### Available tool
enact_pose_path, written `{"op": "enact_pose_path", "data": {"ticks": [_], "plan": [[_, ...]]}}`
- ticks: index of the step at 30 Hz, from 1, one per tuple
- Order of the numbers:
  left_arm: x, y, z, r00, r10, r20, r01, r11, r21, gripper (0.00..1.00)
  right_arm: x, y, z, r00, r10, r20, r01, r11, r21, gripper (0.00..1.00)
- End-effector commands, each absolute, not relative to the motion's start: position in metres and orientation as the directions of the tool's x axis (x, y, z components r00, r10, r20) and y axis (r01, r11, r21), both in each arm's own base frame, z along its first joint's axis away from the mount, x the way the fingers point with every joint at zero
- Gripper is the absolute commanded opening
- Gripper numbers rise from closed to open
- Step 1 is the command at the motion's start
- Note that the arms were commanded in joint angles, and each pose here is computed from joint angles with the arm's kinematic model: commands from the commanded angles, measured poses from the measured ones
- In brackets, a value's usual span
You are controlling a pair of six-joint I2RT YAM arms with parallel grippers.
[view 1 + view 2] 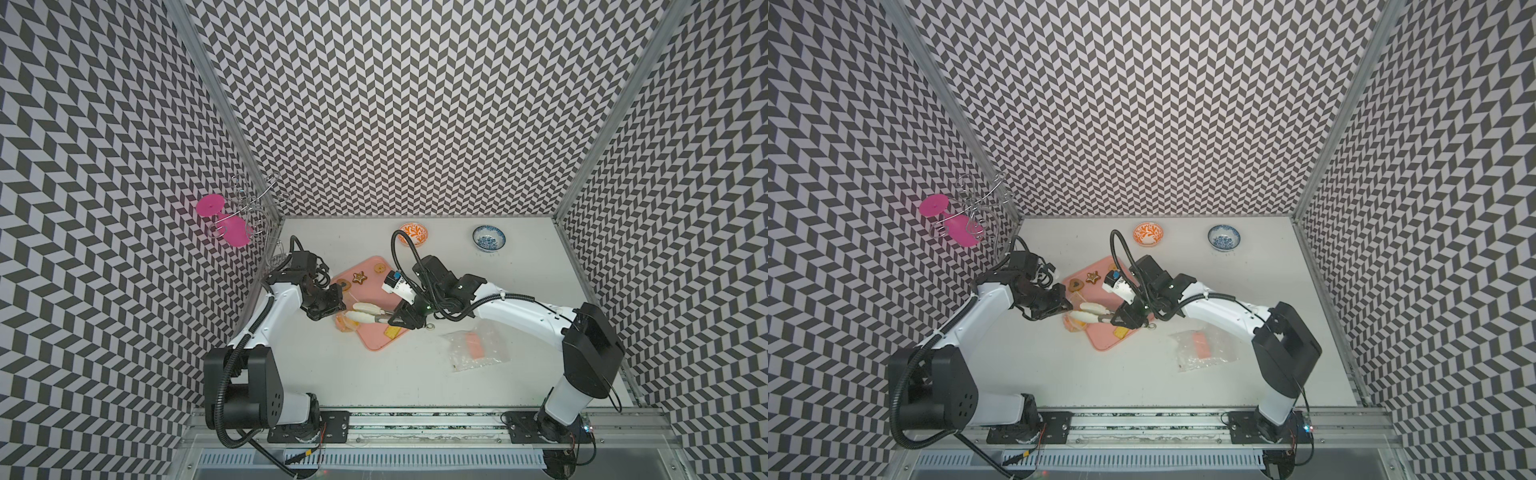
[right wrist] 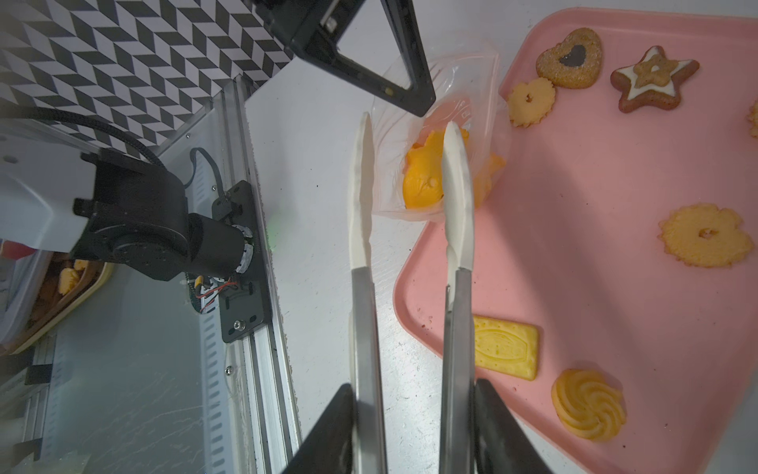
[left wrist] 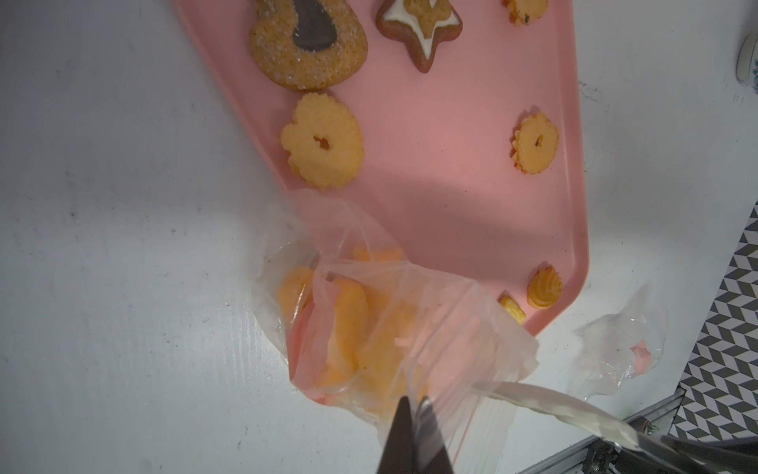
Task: Put the cookies into a resealable bag to prevent moisture
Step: Place the cookie in the ziploc bag, then adjust the cookie on the tray.
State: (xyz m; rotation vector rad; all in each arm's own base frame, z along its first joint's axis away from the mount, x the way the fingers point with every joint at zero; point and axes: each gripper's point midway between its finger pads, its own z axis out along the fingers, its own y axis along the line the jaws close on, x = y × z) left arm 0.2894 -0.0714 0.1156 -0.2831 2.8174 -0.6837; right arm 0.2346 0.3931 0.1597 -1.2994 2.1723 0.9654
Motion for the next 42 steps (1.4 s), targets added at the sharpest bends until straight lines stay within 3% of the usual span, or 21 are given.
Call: {"op": "enact_pose_path", "data": {"ticks": [1,8,15,34,42], "plan": [[0.292,-0.069,0.129,-0.947,-0.238,-0.217,-0.111,0.874,-0.474,0.00,0.243,0.391,0.205,-0.427,-0.520,-0.740,-0.901,0.315,0.299,0.44],[0.290,-0.066,0.129,-0.947,-0.236,-0.219,-0.113,0.881,-0.460,0.00,0.260,0.315,0.202,-0.367,-0.617,-0.696,-0.893,0.444,0.077,0.44],[0.292,-0.067,0.129,-0.948,-0.232,-0.217,-0.109,0.879,-0.464,0.00,0.244,0.267,0.161,-0.302,-0.784,-0.542,-0.914,0.401,-0.070,0.44],[0.288,-0.067,0.122,-0.953,-0.223,-0.205,-0.107,0.881,-0.461,0.00,0.249,0.300,0.123,-0.137,-0.904,-0.405,-0.952,0.233,-0.199,0.46],[0.286,-0.068,0.120,-0.953,-0.225,-0.200,-0.110,0.879,-0.465,0.00,0.266,0.321,0.127,-0.141,-0.893,-0.428,-0.939,0.258,-0.229,0.46]]}}
